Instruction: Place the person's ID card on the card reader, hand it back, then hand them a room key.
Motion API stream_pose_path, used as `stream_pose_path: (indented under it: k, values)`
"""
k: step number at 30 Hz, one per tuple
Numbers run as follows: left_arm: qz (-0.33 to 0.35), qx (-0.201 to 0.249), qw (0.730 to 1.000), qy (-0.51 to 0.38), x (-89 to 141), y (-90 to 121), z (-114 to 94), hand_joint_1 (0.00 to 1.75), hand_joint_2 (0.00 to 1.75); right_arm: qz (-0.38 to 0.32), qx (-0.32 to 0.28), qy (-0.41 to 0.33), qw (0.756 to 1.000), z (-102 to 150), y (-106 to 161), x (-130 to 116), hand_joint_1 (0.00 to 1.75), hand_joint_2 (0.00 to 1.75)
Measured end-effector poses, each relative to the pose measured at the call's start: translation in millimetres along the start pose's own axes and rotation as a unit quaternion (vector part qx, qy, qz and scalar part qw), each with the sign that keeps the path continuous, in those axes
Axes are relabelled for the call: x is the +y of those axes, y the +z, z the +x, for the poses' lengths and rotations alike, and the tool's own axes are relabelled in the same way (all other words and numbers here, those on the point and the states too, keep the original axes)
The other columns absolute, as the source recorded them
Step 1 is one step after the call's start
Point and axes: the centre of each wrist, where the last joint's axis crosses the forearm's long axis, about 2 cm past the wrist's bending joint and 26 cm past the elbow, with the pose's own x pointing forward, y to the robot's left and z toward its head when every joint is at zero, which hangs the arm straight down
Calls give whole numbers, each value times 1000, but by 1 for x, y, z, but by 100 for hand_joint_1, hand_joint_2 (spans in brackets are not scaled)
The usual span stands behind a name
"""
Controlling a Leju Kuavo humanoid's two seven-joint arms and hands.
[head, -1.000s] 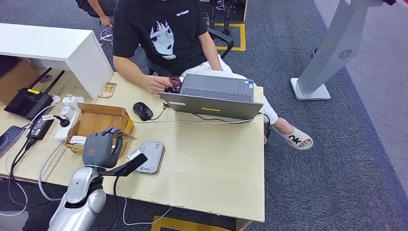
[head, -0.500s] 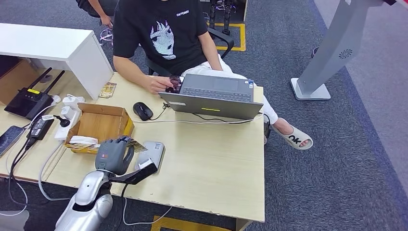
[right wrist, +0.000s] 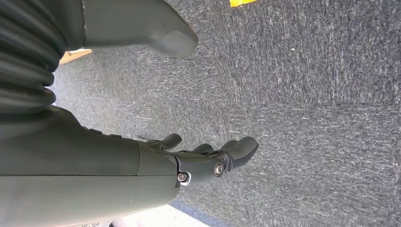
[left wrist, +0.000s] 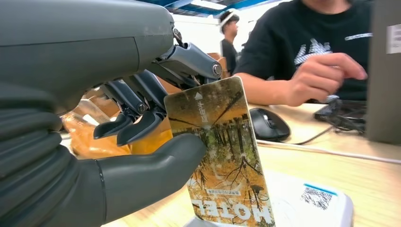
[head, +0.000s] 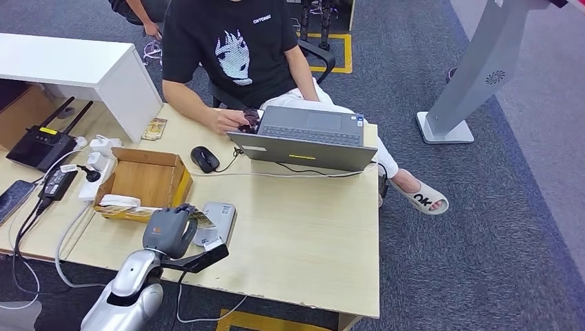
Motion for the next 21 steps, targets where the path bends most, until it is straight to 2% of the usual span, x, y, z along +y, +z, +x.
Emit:
stream_pose_path:
  k: [16,21]
  values:
    - [-14,29,998,-48,2,3,-26,175,175,3,-4,0,1000,0,1,1,0,175]
    - [22,40,998,-44,17,-2,-35,175,175,3,-7,-2,1000,0,1,1,0,175]
